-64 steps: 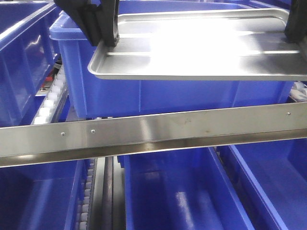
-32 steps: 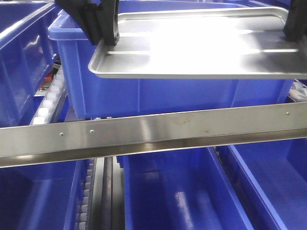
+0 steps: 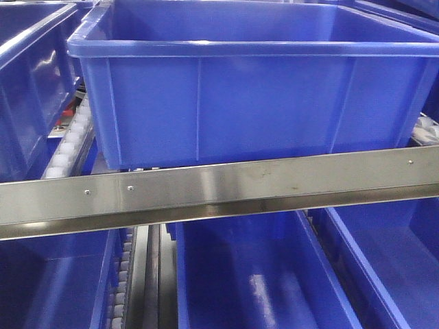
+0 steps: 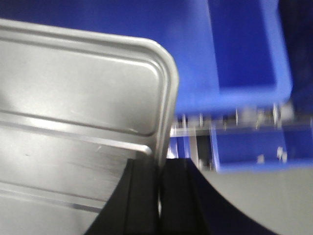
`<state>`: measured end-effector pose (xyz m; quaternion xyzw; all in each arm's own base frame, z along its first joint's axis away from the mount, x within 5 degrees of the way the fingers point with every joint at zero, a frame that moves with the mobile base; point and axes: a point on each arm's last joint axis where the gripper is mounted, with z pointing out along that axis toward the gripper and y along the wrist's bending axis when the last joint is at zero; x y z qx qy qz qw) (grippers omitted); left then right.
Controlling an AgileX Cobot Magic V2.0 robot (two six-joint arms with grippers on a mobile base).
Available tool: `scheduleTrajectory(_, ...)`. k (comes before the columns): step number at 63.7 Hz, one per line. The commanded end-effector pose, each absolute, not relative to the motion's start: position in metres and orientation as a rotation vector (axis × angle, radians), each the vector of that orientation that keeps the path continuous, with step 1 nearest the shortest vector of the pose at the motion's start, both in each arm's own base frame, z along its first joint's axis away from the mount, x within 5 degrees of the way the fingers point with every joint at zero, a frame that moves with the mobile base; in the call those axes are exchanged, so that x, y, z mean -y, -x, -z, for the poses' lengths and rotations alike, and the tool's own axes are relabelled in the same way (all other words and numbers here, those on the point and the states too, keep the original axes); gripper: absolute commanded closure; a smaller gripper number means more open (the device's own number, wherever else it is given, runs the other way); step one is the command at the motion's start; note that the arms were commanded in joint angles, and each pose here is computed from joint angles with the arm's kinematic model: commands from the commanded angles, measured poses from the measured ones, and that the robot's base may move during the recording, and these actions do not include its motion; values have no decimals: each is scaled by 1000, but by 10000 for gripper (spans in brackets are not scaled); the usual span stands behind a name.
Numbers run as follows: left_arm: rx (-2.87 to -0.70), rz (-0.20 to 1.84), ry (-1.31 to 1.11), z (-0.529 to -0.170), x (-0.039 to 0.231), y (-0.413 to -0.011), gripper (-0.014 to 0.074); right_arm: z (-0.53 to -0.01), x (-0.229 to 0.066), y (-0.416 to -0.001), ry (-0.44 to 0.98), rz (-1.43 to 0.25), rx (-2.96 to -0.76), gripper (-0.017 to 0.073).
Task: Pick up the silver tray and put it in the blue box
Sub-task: 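Open both grippers to release the tray inside the blue bin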
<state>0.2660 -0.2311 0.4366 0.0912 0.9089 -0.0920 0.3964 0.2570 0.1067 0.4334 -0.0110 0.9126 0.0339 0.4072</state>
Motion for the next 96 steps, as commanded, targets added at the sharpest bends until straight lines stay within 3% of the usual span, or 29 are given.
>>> scheduleTrajectory(1, -2106, 343, -220, -473, 223, -268, 699, -469, -113, -266, 79, -142, -2110, 503)
scheduleTrajectory(22, -1994, 352, -160, -448, 221, -333, 699, -458, -141, -344, 112, -31, -2044, 503)
scheduleTrajectory(38, -1939, 365, -161, -417, 226, -376, 699, -417, -133, -401, 79, 19, -2069, 503)
scheduleTrajectory(66, -1985, 348, -175, -372, 237, -407, 679, -385, -116, -433, 37, 42, -2099, 489)
scheduleTrajectory(71, -1987, 349, -175, -371, 237, -407, 615, -385, -115, -432, 33, 47, -2107, 422)
scheduleTrajectory(81, -1987, 350, -175, -372, 237, -407, 370, -384, -114, -431, 26, 59, -2128, 108)
scheduleTrajectory(88, -1987, 350, -175, -372, 237, -407, 256, -386, -113, -429, 22, 61, -2129, -47)
scheduleTrajectory(96, -1985, 349, -170, -376, 235, -405, 235, -393, -111, -424, 15, 61, -2123, -64)
